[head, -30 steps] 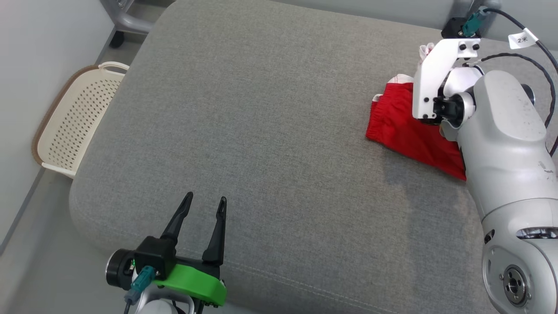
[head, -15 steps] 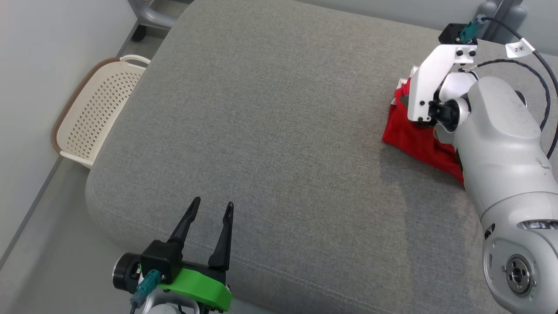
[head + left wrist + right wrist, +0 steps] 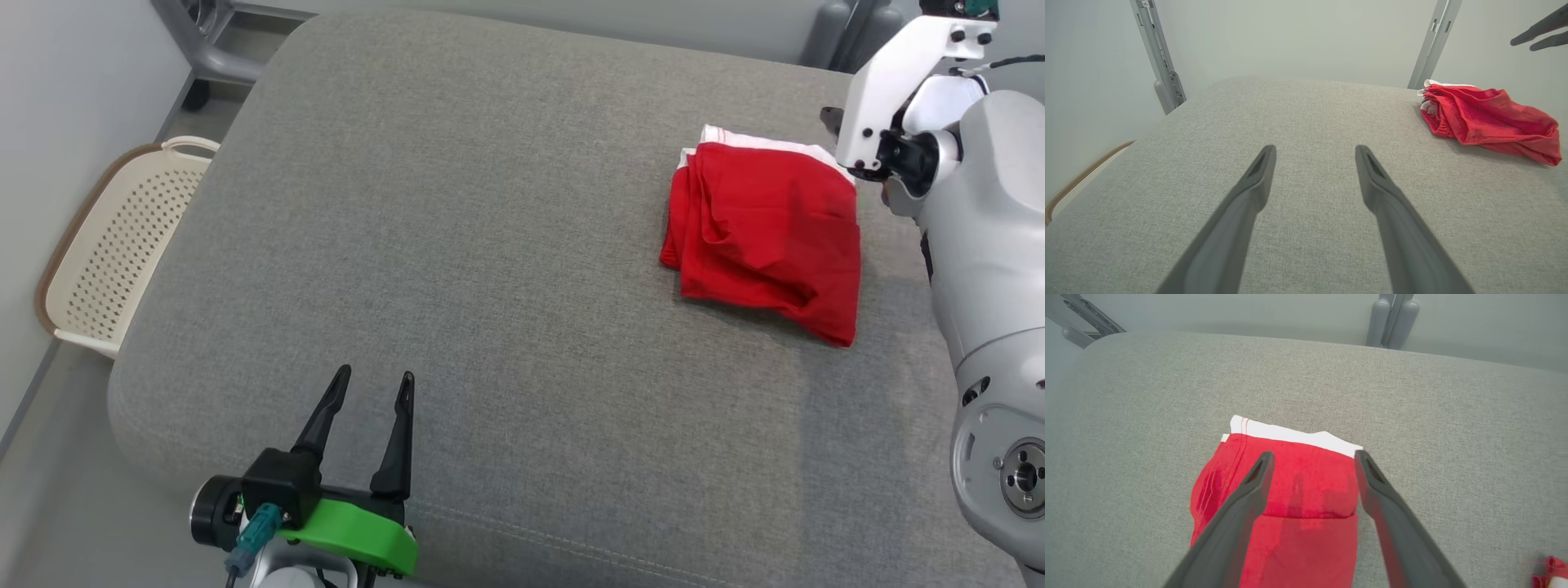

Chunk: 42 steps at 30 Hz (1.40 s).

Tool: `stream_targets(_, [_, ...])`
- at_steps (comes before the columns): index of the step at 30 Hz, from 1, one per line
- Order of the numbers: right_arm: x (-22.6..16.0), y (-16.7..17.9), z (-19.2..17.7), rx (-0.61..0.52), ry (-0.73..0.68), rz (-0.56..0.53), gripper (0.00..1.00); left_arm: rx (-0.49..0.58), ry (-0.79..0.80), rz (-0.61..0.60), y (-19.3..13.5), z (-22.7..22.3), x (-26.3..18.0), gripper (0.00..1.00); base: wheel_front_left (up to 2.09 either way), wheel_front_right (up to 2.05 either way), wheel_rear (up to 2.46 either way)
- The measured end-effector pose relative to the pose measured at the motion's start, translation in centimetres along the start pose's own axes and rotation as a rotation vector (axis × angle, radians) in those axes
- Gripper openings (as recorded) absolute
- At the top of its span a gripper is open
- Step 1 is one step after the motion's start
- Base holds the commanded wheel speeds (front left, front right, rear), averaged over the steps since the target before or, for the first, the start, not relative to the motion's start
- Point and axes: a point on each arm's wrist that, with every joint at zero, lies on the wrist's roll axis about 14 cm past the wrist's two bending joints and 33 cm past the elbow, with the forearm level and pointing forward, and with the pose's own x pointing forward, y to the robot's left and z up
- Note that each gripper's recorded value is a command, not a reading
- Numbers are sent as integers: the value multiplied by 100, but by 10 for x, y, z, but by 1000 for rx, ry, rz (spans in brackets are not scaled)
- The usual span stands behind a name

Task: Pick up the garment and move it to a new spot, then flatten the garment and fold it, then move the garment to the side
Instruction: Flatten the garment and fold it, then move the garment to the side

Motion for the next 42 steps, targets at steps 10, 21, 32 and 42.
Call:
stream_targets(10, [-15,-71,-59,130,67,-130,100,0,-16,-51,-14,4,9,100,0,0,0])
stream_targets(21, [1,-46,-83,191,106,-78,81,3,11,-59,-16,-4,10,100,0,0,0])
stream_targets(32, [13,-36,-95,219,152,-65,100,6,22,-24,-5,-7,5,100,0,0,0])
stream_targets(42, [27,-38,-117,262,223,-77,100,11,48,-11,-1,-14,5,100,0,0,0])
